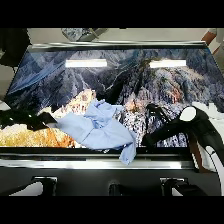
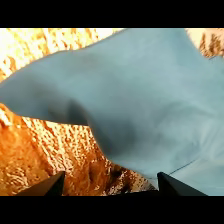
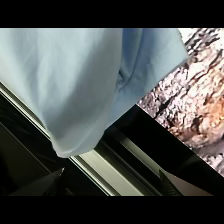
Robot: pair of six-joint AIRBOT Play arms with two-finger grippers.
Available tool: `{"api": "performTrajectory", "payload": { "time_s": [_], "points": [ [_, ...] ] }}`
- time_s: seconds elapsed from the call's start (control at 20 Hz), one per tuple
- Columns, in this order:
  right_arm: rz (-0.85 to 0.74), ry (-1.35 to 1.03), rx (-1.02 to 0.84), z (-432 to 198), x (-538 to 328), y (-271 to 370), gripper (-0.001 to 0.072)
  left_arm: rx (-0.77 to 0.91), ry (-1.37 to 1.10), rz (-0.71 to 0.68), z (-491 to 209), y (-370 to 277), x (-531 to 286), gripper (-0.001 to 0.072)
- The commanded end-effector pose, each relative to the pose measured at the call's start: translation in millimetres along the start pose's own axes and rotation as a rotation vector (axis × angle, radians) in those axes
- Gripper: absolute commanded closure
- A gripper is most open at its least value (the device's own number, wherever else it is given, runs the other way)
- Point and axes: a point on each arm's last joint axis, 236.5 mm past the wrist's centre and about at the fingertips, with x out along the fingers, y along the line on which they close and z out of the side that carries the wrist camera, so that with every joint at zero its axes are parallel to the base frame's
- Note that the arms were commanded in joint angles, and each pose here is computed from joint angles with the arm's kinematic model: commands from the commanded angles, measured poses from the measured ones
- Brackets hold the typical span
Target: Fold the shirts.
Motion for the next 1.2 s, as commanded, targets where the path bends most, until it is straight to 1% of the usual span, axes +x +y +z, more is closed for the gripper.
{"api": "performTrajectory", "payload": {
  "time_s": [0.0,0.15,0.2,0.25,0.3,0.35,0.4,0.45,0.6,0.65,0.7,0.75,0.85,0.9,0.95,1.05,1.15],
  "points": [
    [0.018,-0.011,0.014,-6,16,-2,0.0008,-0.053,0.047,-0.022,-19,6,43,-0.0013],
    [0.077,-0.011,0.012,-12,27,9,0.0007,-0.032,-0.011,-0.111,-2,-28,59,-0.0005],
    [0.080,-0.006,-0.003,-13,31,12,0.0007,-0.031,-0.035,-0.122,3,-35,62,0.0065],
    [0.072,0.007,-0.039,-13,37,17,0.0006,-0.047,-0.050,-0.115,7,-37,66,0.0189],
    [0.064,0.015,-0.083,-12,44,25,0.0006,-0.064,-0.056,-0.111,9,-38,68,0.0330],
    [0.052,0.011,-0.134,-7,52,34,0.0005,-0.068,-0.054,-0.110,9,-39,70,0.0511],
    [0.032,-0.010,-0.176,1,58,40,0.0005,-0.066,-0.052,-0.110,9,-39,70,0.0643],
    [0.007,-0.048,-0.186,13,63,43,0.0005,-0.063,-0.052,-0.110,8,-40,69,0.0679],
    [-0.043,-0.116,-0.144,34,74,44,0.0009,-0.053,-0.055,-0.112,8,-41,68,0.0679],
    [-0.056,-0.109,-0.129,34,79,39,0.0041,-0.053,-0.057,-0.112,8,-41,67,0.0679],
    [-0.068,-0.093,-0.107,33,84,33,0.0287,-0.050,-0.062,-0.112,10,-42,66,0.0680],
    [-0.083,-0.085,-0.095,32,85,28,0.0650,-0.029,-0.079,-0.116,15,-45,61,0.0680],
    [-0.117,-0.097,-0.105,37,74,21,0.0653,0.069,-0.169,-0.155,40,-67,27,0.0680],
    [-0.154,-0.107,-0.145,44,57,17,0.0653,0.143,-0.268,-0.180,61,-86,-6,0.0680],
    [-0.227,-0.131,-0.205,57,29,10,0.0653,0.202,-0.381,-0.200,81,-107,-46,0.0681],
    [-0.456,-0.261,-0.336,98,-65,-1,0.0653,0.339,-0.632,-0.231,109,-160,-152,0.0681],
    [-0.726,-0.526,-0.445,140,-201,18,0.0653,0.470,-0.905,-0.264,106,-221,-276,0.0681]
  ]
}}
